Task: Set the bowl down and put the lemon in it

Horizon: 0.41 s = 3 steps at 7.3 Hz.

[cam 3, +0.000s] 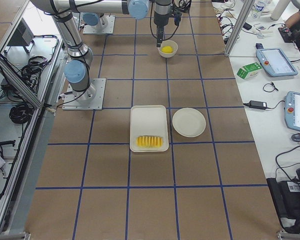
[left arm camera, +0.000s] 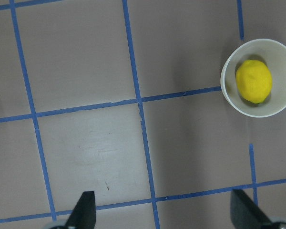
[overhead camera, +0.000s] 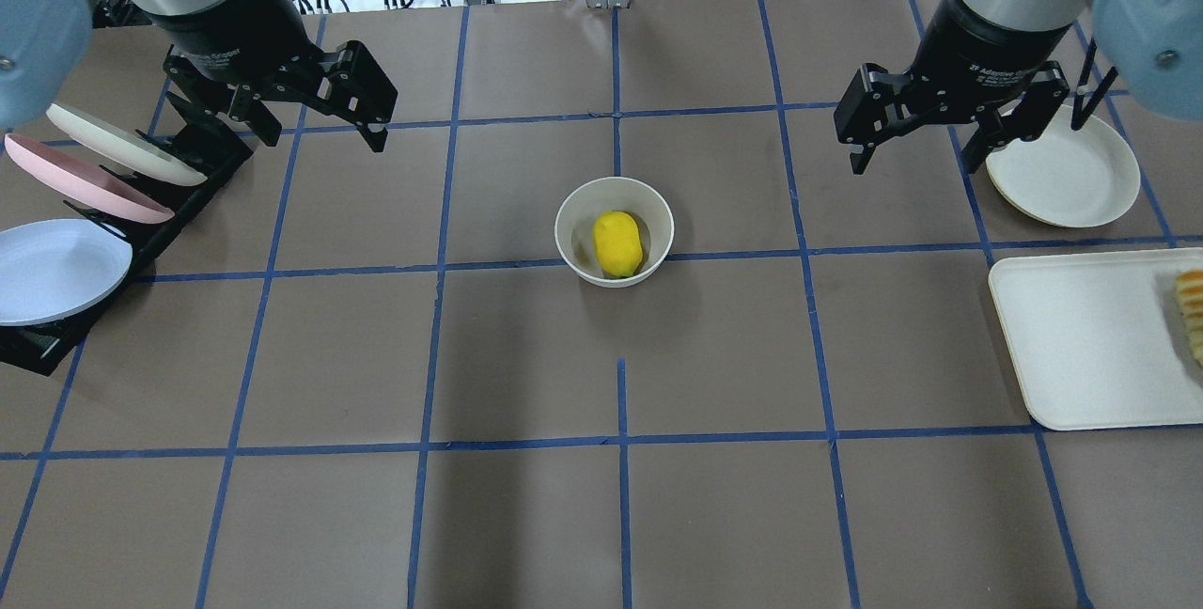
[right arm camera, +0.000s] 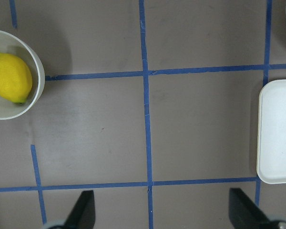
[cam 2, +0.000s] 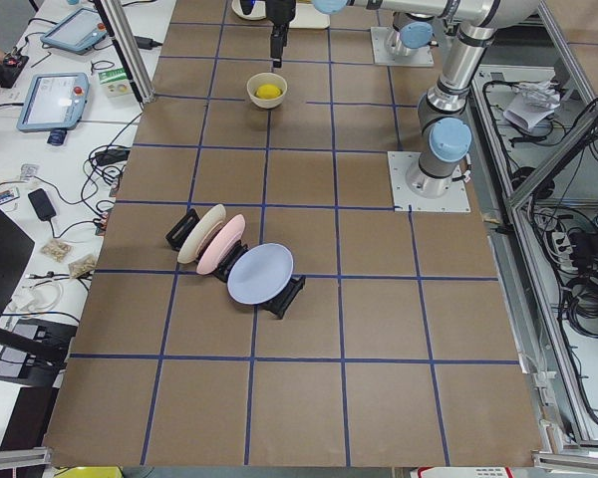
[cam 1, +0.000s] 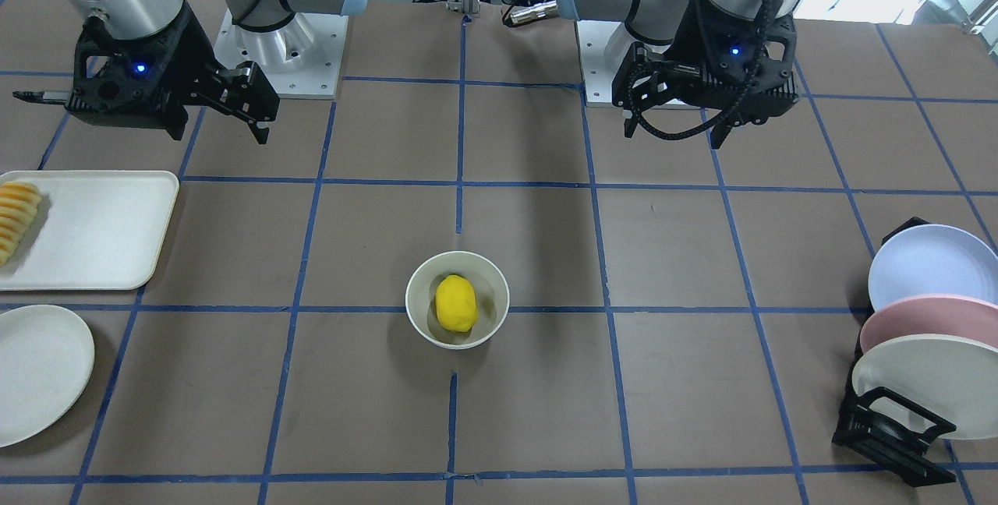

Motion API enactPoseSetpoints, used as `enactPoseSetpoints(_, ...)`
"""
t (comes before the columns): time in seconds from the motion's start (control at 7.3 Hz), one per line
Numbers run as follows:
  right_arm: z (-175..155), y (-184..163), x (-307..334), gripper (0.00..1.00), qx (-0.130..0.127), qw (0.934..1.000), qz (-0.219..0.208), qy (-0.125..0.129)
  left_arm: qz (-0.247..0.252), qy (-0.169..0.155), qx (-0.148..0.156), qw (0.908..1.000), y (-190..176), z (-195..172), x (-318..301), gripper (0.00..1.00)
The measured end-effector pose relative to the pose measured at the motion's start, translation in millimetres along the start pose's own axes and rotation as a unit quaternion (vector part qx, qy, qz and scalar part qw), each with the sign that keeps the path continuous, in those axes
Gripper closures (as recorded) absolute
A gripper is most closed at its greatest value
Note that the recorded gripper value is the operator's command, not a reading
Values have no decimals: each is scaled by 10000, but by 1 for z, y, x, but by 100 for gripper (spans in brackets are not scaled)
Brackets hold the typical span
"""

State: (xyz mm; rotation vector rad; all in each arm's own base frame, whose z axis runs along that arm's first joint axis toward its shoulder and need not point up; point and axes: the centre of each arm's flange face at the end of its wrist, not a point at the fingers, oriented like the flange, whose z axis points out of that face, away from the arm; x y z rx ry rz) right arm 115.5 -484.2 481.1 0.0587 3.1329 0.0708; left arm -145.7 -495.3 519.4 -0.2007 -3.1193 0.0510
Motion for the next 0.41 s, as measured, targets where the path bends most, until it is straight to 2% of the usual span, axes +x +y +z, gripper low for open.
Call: enactPoseSetpoints(0.41, 0, 0, 0, 0, 2, 10000, -6, 1, 0, 8, 23, 10000, 1, -2, 0, 0)
